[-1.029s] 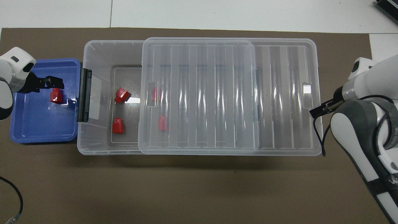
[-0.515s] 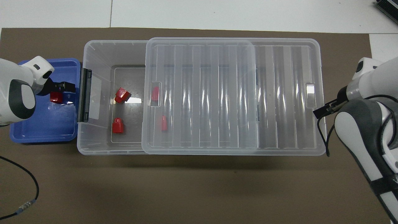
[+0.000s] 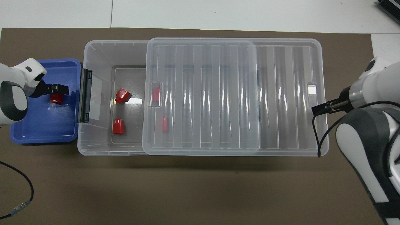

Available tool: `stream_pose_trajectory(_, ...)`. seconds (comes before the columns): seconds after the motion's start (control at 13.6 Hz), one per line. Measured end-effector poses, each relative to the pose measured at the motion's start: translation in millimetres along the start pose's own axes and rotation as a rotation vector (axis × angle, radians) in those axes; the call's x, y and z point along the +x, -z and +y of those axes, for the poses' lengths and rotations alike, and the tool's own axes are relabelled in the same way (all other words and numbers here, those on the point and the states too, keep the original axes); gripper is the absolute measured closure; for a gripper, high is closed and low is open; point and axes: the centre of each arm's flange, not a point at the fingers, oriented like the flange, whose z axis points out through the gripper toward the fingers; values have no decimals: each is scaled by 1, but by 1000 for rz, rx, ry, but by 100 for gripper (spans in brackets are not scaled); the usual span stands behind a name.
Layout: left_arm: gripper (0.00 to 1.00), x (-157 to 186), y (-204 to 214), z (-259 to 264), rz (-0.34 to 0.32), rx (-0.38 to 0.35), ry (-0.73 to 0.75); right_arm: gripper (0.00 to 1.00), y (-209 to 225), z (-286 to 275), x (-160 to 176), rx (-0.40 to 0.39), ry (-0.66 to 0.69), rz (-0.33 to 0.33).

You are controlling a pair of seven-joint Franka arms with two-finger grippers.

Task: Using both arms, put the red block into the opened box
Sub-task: 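Grasp the red block in the blue tray with the left gripper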

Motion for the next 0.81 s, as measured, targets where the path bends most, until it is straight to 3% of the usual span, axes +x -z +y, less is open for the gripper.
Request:
stream_pose_trajectory(0.07,0,0,0,0,-3,-1,-1,0,9,-14,0,0,-43,9)
stream_pose_trajectory(0.15,8,-1,-1,1,-7,-3,-3,0,20,-24,1,0,-80,17)
stream_pose_trajectory(0.29,35,-1,-2,5,-13,-7,-8,0,43,-30,3,13,-153,32)
stream_pose_trajectory(0.51,66,0,1,9,-21,11,-45,0,79,-27,2,63,-228,36)
stream_pose_trajectory(0.81,66,4,10,19,-68,19,-62,0,112,-17,-5,56,-243,10)
